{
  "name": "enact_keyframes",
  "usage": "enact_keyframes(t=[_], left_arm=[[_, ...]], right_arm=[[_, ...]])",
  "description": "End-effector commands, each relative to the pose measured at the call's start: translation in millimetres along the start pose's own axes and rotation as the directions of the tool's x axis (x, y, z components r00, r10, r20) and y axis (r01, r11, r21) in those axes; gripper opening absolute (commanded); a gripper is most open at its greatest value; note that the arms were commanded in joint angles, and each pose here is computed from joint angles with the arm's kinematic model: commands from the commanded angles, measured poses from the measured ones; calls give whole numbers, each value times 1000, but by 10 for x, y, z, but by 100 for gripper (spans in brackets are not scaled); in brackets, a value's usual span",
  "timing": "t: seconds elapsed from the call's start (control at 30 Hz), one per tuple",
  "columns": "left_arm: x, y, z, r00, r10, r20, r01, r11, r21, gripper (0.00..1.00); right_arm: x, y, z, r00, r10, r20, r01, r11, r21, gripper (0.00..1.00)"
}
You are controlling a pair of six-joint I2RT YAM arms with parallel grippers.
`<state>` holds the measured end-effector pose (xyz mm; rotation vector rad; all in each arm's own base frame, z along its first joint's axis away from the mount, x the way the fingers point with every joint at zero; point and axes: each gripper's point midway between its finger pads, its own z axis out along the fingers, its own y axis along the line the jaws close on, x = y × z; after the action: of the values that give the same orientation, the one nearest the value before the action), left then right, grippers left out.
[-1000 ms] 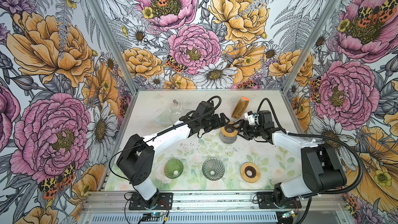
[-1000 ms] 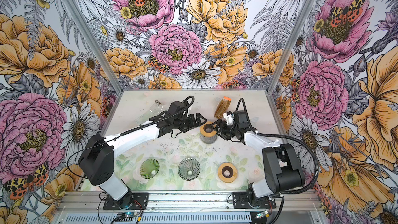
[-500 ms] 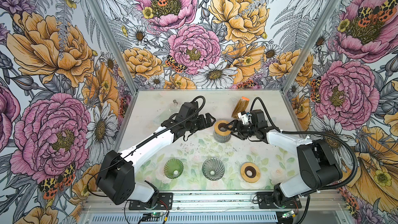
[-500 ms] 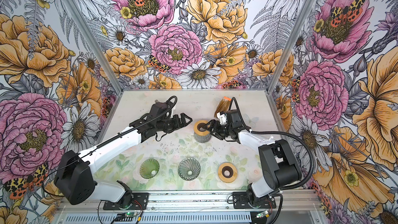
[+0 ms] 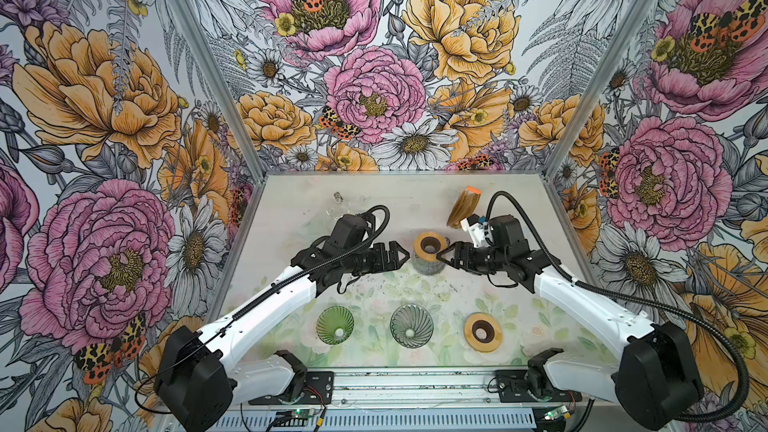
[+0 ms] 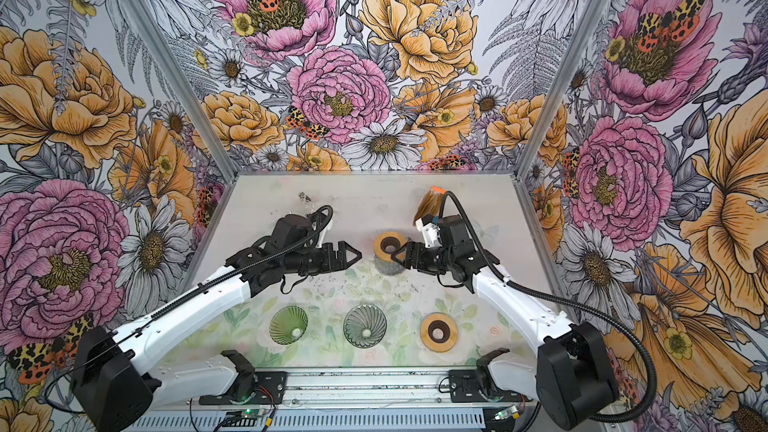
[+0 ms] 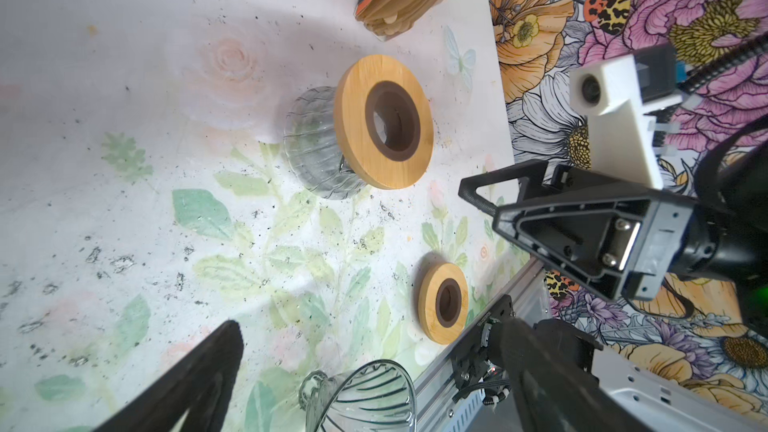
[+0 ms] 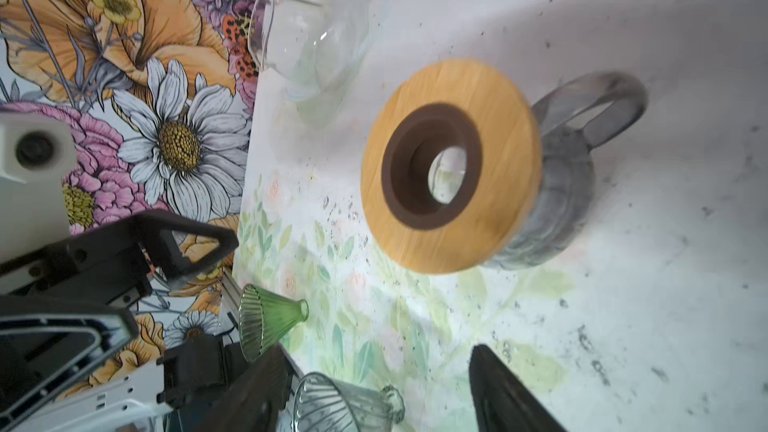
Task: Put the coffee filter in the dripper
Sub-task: 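Move the right gripper to the clear ribbed glass dripper nearer the robot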
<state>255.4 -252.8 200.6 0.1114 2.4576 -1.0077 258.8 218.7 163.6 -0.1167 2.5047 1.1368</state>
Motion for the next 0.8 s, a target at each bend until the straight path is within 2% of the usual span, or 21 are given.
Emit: enact_keyframes(t=[0.0, 0.3, 0.57, 0.77], left_arm=[[41, -171, -117, 992, 124, -8, -124, 990, 73, 99], [61, -348, -501, 964, 265, -4, -263, 957, 119, 99], [85, -350, -821, 938, 347, 21, -347, 932, 107, 99], [241, -361, -921, 922, 388, -3, -383, 911, 151, 99]], right_arm=[[229, 81, -70, 993, -100, -67, 103, 993, 53, 71], [788, 333, -43, 949, -225, -220, 237, 971, 32, 64], [965, 304, 127, 927, -244, -285, 278, 957, 86, 60], [1057, 258, 254, 917, -249, -313, 304, 942, 144, 57]])
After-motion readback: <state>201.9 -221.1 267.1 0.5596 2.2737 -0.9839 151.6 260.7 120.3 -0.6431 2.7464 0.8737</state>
